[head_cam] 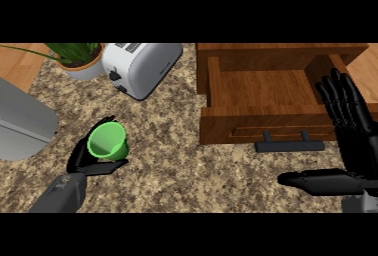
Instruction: Pick up the cup, place it into the drawer and close the drawer
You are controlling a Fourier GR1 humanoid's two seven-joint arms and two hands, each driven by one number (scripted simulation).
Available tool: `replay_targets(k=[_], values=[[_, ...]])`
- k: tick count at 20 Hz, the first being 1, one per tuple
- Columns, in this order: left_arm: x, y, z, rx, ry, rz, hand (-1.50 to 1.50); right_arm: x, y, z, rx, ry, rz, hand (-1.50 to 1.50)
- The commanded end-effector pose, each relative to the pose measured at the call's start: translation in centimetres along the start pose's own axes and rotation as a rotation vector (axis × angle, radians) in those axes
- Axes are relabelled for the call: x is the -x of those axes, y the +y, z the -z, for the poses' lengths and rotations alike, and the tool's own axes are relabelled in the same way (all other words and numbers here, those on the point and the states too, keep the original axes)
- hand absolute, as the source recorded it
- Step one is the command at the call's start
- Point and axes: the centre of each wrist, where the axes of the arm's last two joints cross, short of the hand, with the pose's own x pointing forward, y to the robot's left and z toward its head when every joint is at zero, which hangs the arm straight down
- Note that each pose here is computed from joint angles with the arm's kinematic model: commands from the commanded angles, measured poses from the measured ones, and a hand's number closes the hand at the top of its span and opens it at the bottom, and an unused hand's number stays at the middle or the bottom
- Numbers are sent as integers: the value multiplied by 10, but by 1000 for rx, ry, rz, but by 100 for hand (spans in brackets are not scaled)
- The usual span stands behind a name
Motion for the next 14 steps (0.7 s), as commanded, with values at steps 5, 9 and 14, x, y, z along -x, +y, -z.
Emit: replay_targets(k=[5, 9, 14], values=[[4, -12, 3, 155, -102, -255, 150, 5, -3, -22, -3, -6, 16, -150], [7, -22, 8, 126, -141, -294, 150, 3, -1, 2, 8, 10, -16, -150], [5, 3, -16, -230, -306, -210, 150, -1, -12, -5, 15, 34, -32, -150]])
